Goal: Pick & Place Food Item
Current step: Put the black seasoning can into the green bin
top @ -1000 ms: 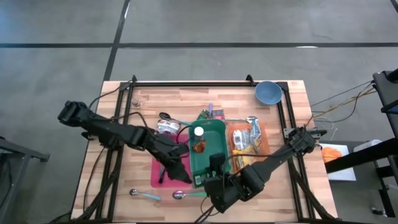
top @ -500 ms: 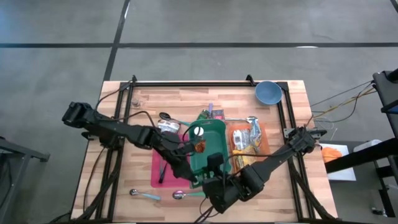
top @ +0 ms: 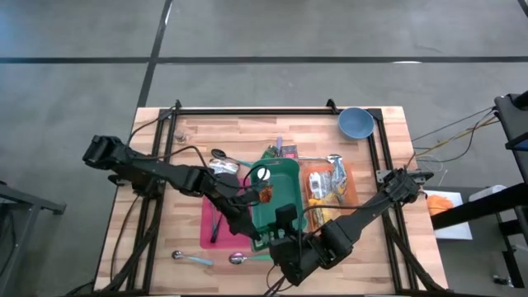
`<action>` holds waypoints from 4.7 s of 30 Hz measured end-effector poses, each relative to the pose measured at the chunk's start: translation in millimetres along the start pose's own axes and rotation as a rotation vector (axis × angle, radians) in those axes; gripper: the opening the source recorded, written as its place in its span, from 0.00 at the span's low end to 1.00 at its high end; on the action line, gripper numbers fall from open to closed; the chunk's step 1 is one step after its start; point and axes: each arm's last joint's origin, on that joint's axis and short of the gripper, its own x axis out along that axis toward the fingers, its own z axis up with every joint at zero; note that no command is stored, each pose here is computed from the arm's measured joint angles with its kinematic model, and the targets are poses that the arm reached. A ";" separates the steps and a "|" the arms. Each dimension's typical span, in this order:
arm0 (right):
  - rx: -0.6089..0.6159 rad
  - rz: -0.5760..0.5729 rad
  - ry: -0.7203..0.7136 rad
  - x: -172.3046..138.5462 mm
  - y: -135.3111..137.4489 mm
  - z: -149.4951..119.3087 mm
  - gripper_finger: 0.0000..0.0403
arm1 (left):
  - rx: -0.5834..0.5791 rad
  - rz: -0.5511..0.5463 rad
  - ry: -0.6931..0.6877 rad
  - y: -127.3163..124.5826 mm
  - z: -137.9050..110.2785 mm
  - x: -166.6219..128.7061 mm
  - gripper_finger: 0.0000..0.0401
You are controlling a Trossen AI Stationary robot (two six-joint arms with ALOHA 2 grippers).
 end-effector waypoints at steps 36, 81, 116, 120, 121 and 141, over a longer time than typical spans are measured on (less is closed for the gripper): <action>0.715 0.085 -0.266 -50.4 -75.2 49.2 0.91 | 0.463 0.018 -0.327 -51.6 -19.8 -95.3 0.30; 0.962 0.413 -0.241 -43.7 -144.5 49.2 0.29 | 0.708 0.076 -0.398 -58.0 -26.0 -106.4 0.44; 0.991 0.039 0.631 67.2 -189.8 -57.6 0.29 | 0.262 0.398 -0.319 -26.4 -49.0 -131.8 0.61; 1.000 0.060 0.639 93.8 -181.9 -70.9 0.29 | 0.267 0.397 -0.307 -27.0 -51.2 -130.8 0.61; 0.993 0.060 0.643 99.2 -179.8 -74.5 0.29 | 0.267 0.397 -0.307 -27.0 -51.3 -130.7 0.61; 0.869 0.056 0.583 148.3 -149.3 -106.0 0.29 | 0.273 0.399 -0.306 -27.0 -51.3 -130.8 0.61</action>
